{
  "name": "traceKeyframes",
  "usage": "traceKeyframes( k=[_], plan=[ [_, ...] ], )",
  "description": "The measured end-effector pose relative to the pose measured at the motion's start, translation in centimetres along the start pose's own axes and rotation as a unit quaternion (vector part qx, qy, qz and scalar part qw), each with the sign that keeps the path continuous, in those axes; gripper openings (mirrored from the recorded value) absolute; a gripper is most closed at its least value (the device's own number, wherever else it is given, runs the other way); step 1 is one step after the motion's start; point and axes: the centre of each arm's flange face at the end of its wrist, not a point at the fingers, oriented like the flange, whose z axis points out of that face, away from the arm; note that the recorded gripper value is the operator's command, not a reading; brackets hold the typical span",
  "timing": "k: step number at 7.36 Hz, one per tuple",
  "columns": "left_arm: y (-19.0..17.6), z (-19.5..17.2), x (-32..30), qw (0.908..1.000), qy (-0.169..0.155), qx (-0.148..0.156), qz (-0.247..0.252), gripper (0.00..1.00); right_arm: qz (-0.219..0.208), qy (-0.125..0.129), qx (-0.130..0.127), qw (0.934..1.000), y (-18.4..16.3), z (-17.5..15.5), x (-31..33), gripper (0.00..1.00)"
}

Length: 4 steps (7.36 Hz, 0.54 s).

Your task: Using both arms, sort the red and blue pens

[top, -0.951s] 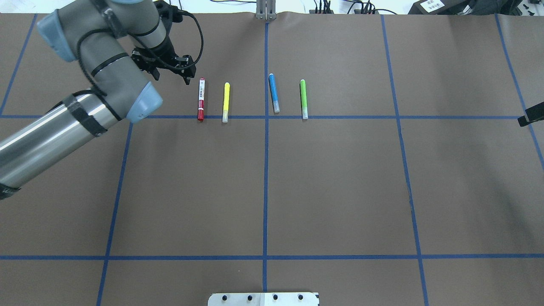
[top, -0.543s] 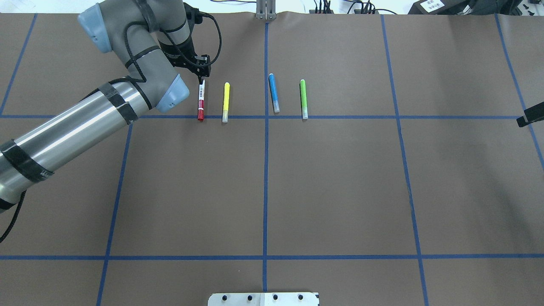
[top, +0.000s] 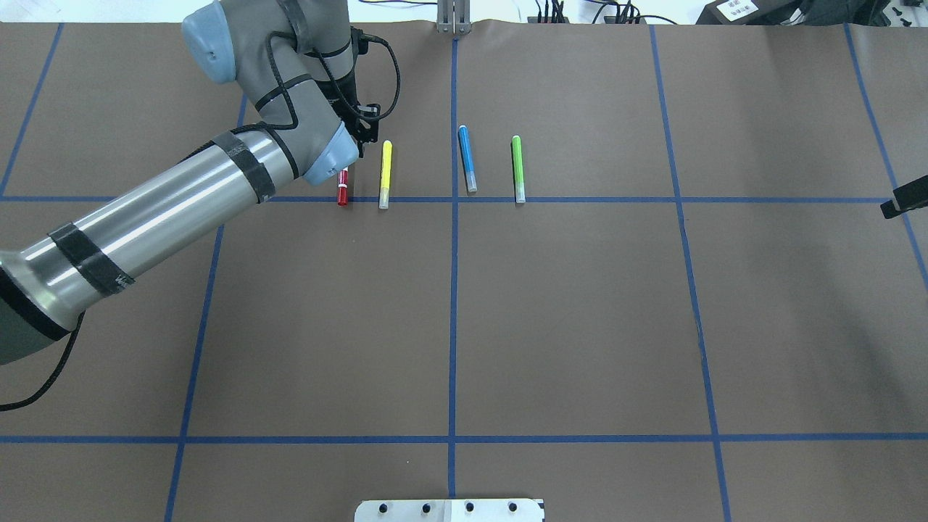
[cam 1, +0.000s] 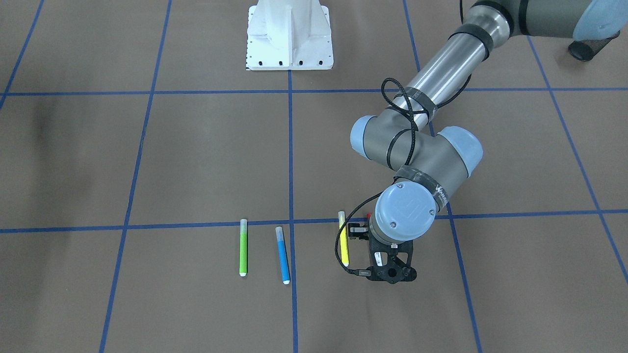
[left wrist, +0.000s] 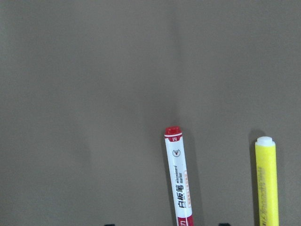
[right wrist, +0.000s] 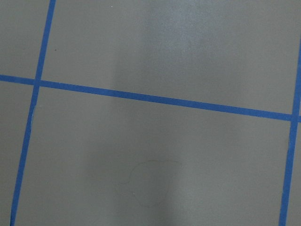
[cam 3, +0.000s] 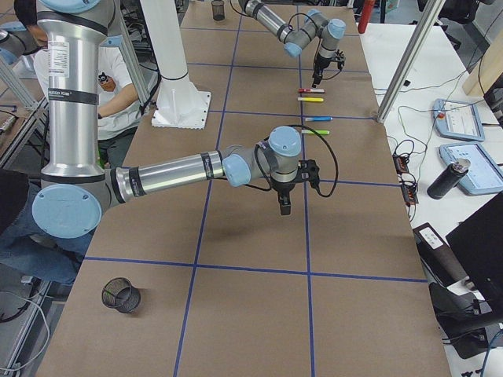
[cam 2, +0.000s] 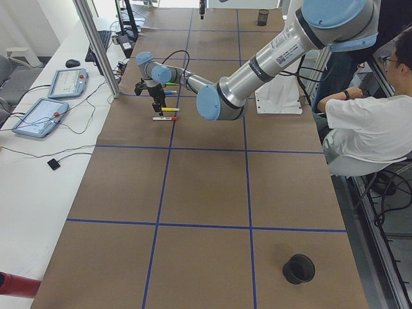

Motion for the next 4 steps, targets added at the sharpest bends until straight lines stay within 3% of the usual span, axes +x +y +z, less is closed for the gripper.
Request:
traceKeyframes(
  k=[4],
  plan=[
    [-0.8, 2.0, -0.9, 0.9999, -0.006, -0.013, -0.007, 0.77, -0.002, 0.001, -0.003, 1.0000, 0.1, 0.4, -0.2, 1.00]
  ],
)
